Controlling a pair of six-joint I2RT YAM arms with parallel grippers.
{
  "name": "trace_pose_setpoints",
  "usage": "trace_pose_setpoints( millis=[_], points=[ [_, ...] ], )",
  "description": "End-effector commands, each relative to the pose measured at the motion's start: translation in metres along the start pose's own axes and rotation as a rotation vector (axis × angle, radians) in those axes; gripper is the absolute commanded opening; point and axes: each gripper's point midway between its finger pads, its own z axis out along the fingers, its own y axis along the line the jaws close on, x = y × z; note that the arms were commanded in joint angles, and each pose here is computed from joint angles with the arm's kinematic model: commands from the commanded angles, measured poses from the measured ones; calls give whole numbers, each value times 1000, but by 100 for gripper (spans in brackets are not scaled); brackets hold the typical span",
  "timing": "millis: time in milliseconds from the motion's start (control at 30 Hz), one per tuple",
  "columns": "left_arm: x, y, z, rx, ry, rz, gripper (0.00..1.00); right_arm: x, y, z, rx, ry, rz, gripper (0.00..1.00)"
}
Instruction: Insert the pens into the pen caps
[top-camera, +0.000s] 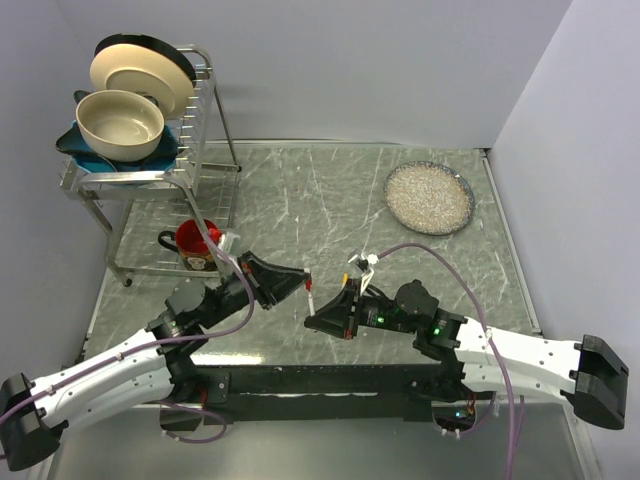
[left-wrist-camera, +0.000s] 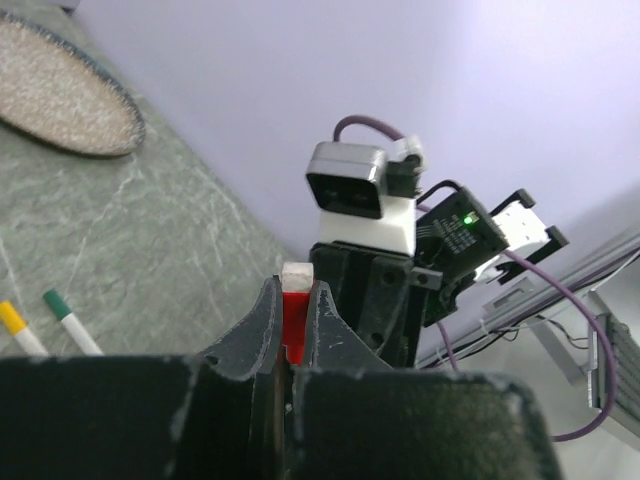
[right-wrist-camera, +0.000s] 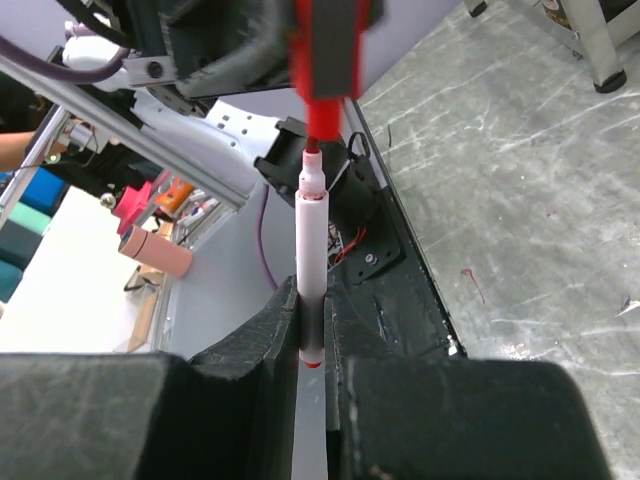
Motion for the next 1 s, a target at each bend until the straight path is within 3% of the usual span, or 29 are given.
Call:
trace_pose_setpoints(
  millis=[0, 967],
  points=[
    [-22, -34, -3, 141, -82, -6, 1, -30, 18, 9, -33, -89, -33, 0],
    [-19, -13, 0, 66, -115, -101, 1, -32, 26, 7, -47, -107, -41, 0]
  ],
)
